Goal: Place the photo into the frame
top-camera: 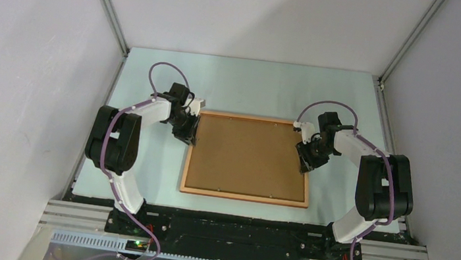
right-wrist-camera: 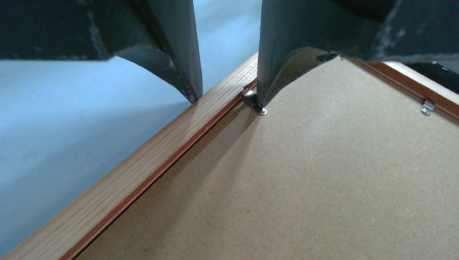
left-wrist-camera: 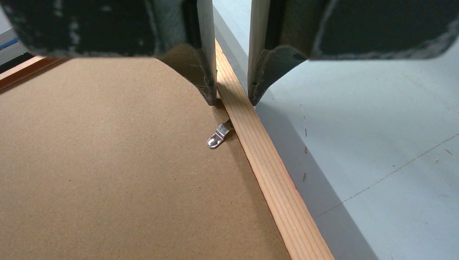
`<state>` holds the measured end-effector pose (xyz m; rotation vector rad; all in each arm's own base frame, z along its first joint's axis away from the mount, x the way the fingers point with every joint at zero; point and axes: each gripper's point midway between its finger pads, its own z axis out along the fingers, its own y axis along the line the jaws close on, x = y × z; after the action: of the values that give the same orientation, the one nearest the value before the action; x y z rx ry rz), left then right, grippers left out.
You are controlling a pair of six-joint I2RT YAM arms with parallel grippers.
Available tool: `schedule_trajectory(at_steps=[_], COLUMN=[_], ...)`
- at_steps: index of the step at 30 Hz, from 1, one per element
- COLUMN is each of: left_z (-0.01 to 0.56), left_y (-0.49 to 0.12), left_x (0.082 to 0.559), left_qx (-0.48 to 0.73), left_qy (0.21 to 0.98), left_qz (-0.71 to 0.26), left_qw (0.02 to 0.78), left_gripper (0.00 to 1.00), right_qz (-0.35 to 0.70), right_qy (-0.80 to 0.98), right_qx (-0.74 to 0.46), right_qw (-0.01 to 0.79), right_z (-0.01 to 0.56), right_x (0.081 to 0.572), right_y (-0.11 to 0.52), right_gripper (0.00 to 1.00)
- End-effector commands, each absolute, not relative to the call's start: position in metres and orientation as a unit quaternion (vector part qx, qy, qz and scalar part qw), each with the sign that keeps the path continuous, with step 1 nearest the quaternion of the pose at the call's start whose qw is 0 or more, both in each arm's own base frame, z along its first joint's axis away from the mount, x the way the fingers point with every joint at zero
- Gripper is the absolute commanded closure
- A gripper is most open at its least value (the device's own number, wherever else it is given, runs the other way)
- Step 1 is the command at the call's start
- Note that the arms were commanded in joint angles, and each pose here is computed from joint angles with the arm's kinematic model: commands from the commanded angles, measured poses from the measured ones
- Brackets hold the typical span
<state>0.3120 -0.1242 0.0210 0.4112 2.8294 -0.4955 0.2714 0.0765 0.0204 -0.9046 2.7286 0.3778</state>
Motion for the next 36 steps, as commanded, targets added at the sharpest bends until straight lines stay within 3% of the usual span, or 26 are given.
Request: schedule_trajectory(at_steps=[1, 13, 18, 36], left_z=[0.019, 0.019, 0.019, 0.019], left_y=[-0.137, -0.137, -0.137, -0.136], left_x=[0.310, 0.310, 0.310, 0.310], left_qx=[0.167, 0.166, 0.167, 0.165], left_qy=[0.958, 0.958, 0.958, 0.958], left_qz=[-0.201, -0.200, -0.199, -0.202], left_qw=[0.119, 0.119, 0.119, 0.119], left_gripper=[0.77, 0.77, 0.77, 0.77], right_qz=[0.101, 0.102, 0.105, 0.095], right_qy=[0.925, 0.926, 0.927, 0.920], right_qx=[-0.338, -0.339, -0.336, -0.358], right_qw=[0.141, 0.129, 0.130, 0.126], right_z=[0.024, 0.022, 0.023, 0.022], right_x=[0.282, 0.277, 0.277, 0.276], right_y=[0.068, 0.066, 0.065, 0.064], right_gripper=[0.58, 0.47, 0.47, 0.75])
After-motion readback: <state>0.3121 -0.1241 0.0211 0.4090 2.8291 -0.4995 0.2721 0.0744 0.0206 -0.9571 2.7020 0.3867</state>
